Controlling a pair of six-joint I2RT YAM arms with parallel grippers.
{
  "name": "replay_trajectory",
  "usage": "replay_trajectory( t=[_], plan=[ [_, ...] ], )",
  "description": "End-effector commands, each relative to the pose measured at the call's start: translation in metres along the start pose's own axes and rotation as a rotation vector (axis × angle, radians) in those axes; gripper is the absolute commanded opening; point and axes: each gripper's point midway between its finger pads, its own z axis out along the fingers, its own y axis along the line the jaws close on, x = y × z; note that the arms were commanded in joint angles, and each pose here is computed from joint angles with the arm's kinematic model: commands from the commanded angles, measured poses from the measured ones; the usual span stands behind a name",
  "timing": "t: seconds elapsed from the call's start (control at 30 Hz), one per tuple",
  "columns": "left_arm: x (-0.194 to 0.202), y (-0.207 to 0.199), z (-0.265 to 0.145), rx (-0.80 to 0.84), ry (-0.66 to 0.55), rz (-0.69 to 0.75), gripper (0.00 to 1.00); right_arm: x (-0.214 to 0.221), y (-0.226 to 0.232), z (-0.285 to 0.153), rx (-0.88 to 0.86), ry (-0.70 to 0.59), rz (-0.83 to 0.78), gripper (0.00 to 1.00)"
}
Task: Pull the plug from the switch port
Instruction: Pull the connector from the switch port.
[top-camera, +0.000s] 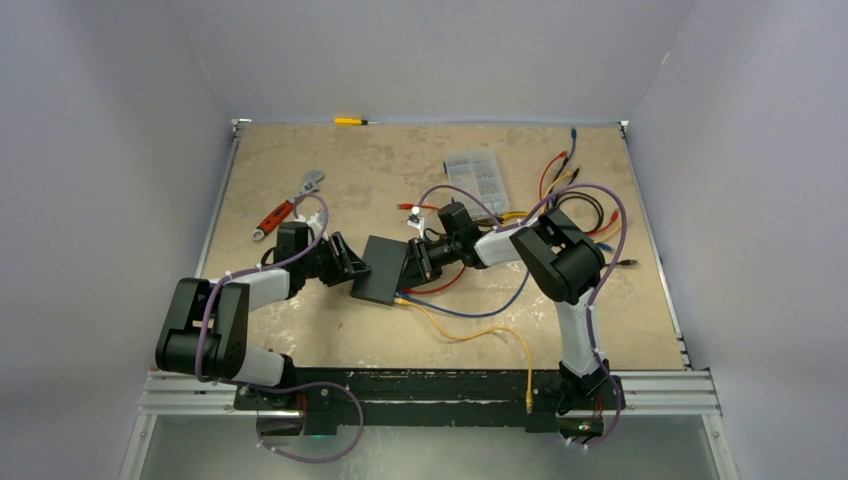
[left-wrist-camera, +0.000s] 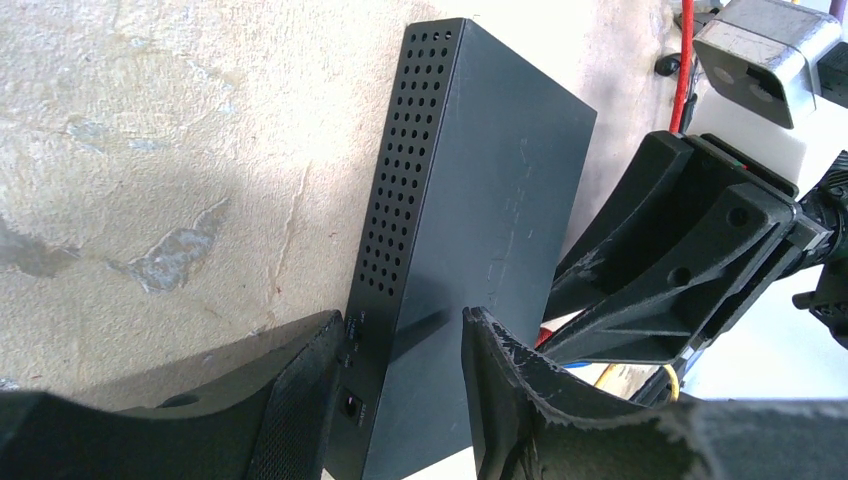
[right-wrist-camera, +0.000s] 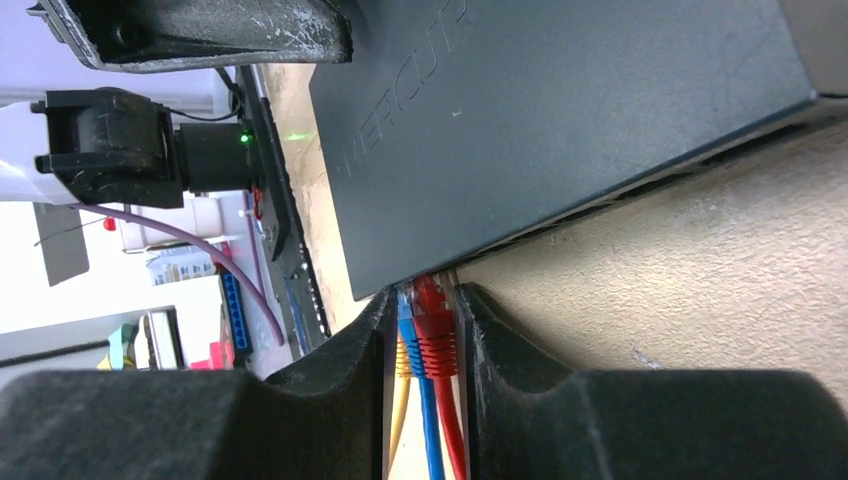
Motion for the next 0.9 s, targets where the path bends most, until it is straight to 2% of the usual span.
replay_trajectory(
  t=[0.0,0.33,0.47,0.53,0.87],
  plan=[
    [0.022,0.024,0.0,-0.08,0.057,-0.01,0.47,0.016,-0.031,0.012,0.102,0.027,0.039,0.27],
    [0.022,0.027,0.0,-0.091,0.059,-0.012,0.46,0.022,-0.04,0.014,0.125,0.039,0.046,0.13],
    [0.022,0.029,0.0,-0.102,0.057,-0.013,0.42,0.024,-0.042,0.013,0.133,0.041,0.05,0.07],
    [0.023,0.031,0.0,-0.11,0.059,-0.016,0.39,0.025,-0.043,0.013,0.137,0.043,0.053,0.0],
    [0.025,0.043,-0.002,-0.184,0.06,-0.035,0.23,0.031,-0.044,0.007,0.164,0.056,0.052,0.0]
  ],
)
